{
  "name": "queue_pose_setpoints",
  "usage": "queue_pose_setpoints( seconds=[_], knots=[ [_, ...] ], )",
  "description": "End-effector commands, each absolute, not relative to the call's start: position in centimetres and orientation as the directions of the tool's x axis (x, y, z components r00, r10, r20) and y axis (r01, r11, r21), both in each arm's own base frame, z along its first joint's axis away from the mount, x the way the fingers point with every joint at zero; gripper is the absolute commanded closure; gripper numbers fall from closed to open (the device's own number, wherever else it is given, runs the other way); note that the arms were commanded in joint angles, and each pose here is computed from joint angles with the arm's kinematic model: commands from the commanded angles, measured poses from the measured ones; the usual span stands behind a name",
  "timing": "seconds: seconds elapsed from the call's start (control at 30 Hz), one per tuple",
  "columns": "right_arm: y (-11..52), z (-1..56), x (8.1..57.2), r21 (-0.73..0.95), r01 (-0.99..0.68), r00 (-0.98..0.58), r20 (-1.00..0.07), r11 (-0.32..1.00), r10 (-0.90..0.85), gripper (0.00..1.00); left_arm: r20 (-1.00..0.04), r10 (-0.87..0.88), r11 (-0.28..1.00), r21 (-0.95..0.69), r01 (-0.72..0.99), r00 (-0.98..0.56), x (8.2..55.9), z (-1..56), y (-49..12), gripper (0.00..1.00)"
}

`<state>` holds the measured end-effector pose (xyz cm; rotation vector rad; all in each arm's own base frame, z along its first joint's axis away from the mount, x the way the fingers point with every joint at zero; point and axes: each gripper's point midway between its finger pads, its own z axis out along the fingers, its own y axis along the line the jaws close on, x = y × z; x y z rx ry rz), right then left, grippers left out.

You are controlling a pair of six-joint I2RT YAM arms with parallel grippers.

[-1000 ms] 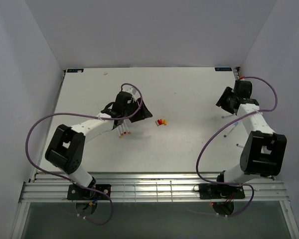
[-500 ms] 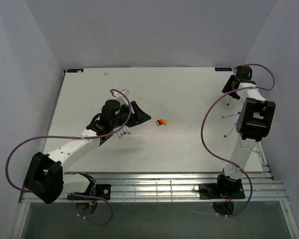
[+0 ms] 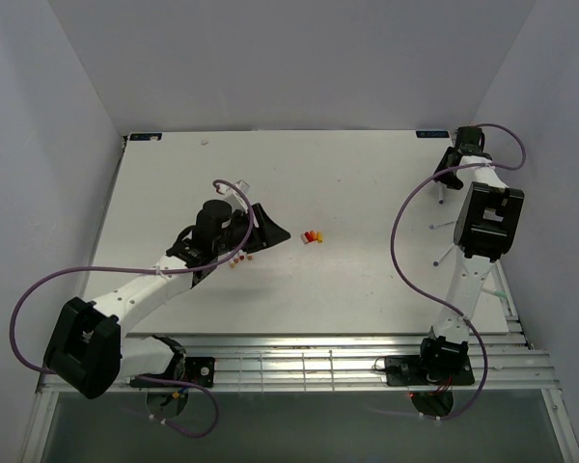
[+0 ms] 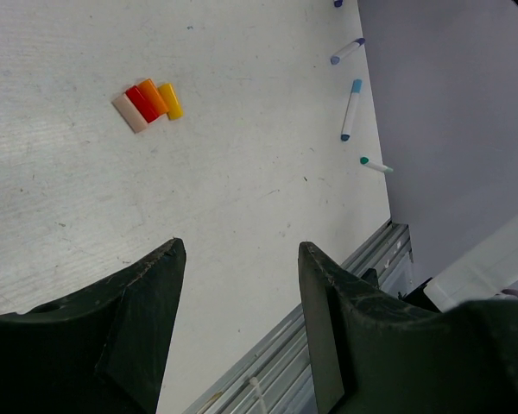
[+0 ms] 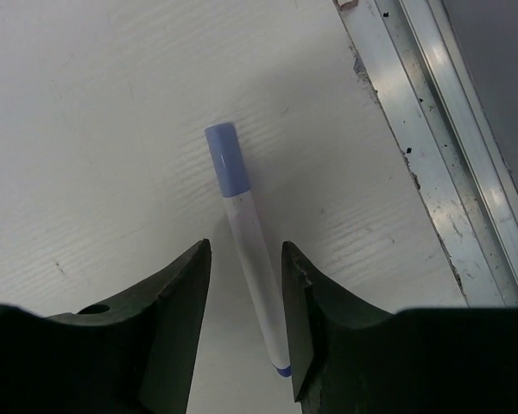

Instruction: Open the pen caps

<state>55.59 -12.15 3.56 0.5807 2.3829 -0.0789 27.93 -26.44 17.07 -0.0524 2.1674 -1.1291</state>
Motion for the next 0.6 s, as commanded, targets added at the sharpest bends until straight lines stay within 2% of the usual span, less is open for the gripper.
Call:
queue_pose_setpoints(
  seconds=[0.0, 0.13, 0.17, 0.33, 0.4, 0.47, 0.57],
  knots=[
    [-12.7, 3.2, 54.6, 0.06, 0.44, -0.691, -0.614, 0.896, 0.38, 0.56, -0.582, -0.328, 0.594, -0.74, 0.316, -0.745, 27.7, 18.8, -26.7, 0.35],
    [-12.3, 1.7, 53.1, 0.043, 0.45, -0.723, -0.569, 0.892, 0.392, 0.62, -0.577, -0.325, 0.59, -0.743, 0.316, -0.749, 27.5, 18.7, -26.7, 0.35],
    [-12.5, 1.1, 52.4, 0.015, 0.455, -0.735, -0.558, 0.89, 0.385, 0.66, -0.575, -0.325, 0.59, -0.744, 0.314, -0.751, 27.3, 18.6, -26.6, 0.35],
    [-12.7, 0.2, 51.2, -0.08, 0.448, -0.772, -0.536, 0.891, 0.34, 0.74, -0.587, -0.333, 0.598, -0.737, 0.317, -0.738, 27.0, 19.1, -26.1, 0.35],
    [-12.2, 0.2, 51.3, -0.077, 0.435, -0.778, -0.535, 0.897, 0.331, 0.85, -0.595, -0.34, 0.611, -0.729, 0.31, -0.728, 27.0, 19.2, -25.7, 0.35],
    [-11.4, 0.5, 51.6, -0.071, 0.419, -0.778, -0.542, 0.905, 0.318, 0.92, -0.604, -0.341, 0.622, -0.72, 0.309, -0.72, 27.1, 19.4, -25.4, 0.35],
    [-8.9, 3.4, 53.2, -0.046, 0.362, -0.751, -0.607, 0.931, 0.261, 0.92, -0.593, -0.329, 0.633, -0.716, 0.294, -0.735, 26.9, 19.2, -25.3, 0.35]
  ],
)
